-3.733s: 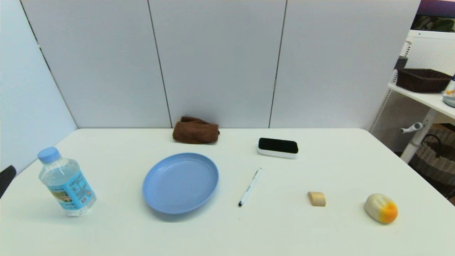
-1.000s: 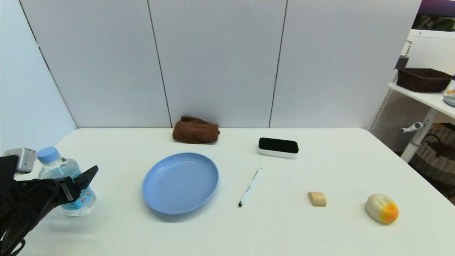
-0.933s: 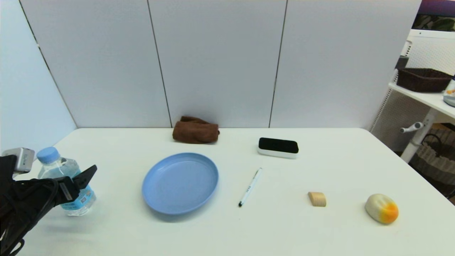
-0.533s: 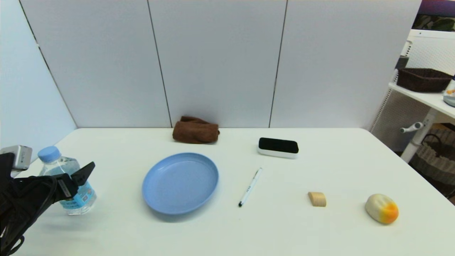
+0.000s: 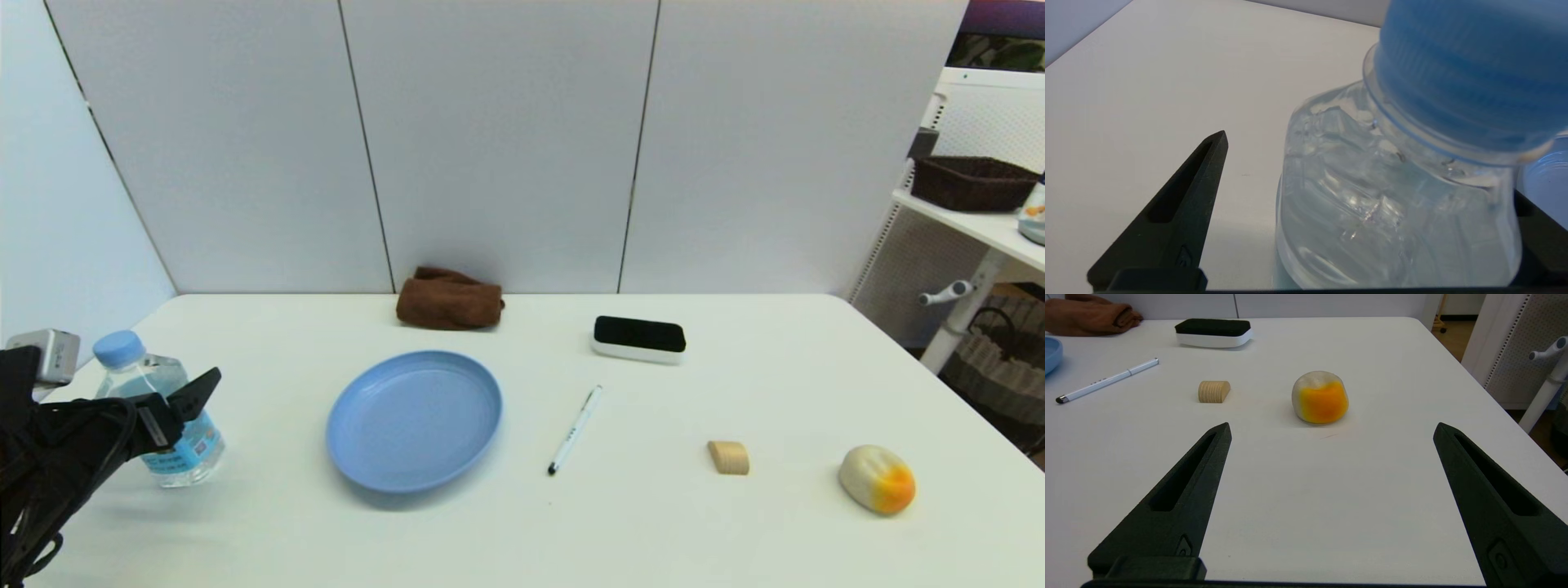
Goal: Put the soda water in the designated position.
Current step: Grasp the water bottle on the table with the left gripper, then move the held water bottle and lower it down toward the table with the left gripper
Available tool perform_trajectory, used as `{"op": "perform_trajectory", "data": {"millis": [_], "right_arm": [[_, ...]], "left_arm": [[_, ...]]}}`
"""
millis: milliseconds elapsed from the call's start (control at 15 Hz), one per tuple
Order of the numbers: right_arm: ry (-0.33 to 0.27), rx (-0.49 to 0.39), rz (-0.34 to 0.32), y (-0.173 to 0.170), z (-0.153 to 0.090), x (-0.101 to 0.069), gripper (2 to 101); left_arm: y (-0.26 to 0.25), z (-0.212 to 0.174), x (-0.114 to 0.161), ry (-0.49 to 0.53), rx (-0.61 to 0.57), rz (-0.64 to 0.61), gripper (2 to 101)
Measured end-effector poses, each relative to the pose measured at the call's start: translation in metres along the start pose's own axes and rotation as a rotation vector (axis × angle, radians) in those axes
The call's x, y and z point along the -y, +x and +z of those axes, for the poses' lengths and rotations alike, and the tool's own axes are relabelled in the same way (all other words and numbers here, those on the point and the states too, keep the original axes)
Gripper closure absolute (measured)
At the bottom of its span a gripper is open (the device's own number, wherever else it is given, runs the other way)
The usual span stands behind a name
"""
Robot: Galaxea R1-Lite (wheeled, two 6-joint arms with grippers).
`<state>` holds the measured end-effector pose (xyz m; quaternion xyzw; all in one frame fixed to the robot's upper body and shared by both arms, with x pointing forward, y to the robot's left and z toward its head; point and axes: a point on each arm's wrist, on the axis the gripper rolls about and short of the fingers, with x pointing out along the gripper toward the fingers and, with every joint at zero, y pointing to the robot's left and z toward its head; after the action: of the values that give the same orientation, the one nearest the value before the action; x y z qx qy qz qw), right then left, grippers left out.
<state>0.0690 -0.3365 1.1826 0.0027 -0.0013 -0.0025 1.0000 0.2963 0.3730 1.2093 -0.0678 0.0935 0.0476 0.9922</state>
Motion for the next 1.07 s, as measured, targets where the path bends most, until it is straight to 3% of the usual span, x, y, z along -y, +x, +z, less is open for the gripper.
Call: {"op": "perform_trajectory", "data": {"millis": [200,400,600,1067], "right_arm": [[0.0,0.0,0.0,0.0,0.0,0.0,4.3],[-0.001,0.0,0.0,0.0,0.0,0.0,4.3],[0.0,0.0,0.0,0.0,0.0,0.0,4.3],[0.0,0.0,0.001,0.0,0.0,0.0,4.3]], "left_arm": [[-0.0003,-0.0006,-0.0003,-0.001,-0.003,0.002,5.7],[-0.0006,-0.001,-0.0002,-0.001,-0.005,0.0,35.4],[-0.0006,-0.001,-0.0002,0.0,-0.005,0.001,51.9],[0.0021,0.0057,0.0005,0.021,0.023,-0.008,54.3]]}}
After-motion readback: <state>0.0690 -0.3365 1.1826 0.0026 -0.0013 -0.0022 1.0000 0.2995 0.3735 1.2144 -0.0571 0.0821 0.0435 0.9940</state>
